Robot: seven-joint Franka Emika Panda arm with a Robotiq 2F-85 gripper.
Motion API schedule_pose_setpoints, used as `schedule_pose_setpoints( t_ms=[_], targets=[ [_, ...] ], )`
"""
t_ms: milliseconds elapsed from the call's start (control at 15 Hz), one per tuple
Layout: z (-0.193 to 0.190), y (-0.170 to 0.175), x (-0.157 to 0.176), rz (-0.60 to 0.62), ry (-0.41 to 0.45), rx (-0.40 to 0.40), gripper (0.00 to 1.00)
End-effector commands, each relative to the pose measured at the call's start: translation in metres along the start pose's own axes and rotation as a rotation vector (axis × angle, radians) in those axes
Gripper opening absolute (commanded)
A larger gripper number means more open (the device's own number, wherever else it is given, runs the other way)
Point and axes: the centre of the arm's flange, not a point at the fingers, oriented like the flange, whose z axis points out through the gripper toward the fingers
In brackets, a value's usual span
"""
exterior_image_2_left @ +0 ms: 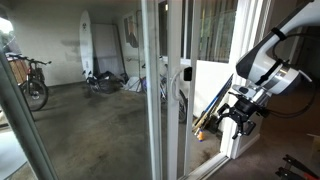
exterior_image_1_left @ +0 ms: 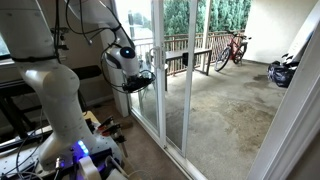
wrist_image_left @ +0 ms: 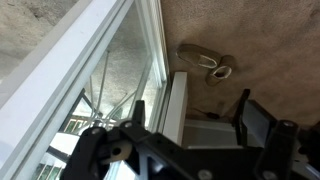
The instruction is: Slide the glass door to the left
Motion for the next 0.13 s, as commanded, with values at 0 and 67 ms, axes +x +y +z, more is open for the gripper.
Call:
schedule_pose_setpoints(
  t_ms=[0,67],
  targets=[
    [-0.0011,-0.0002,0.0005,0.001,0.002,-0.003,1.0],
    [-0.0015,-0.0001,0.001,0.002,0.003,-0.005,1.0]
  ],
)
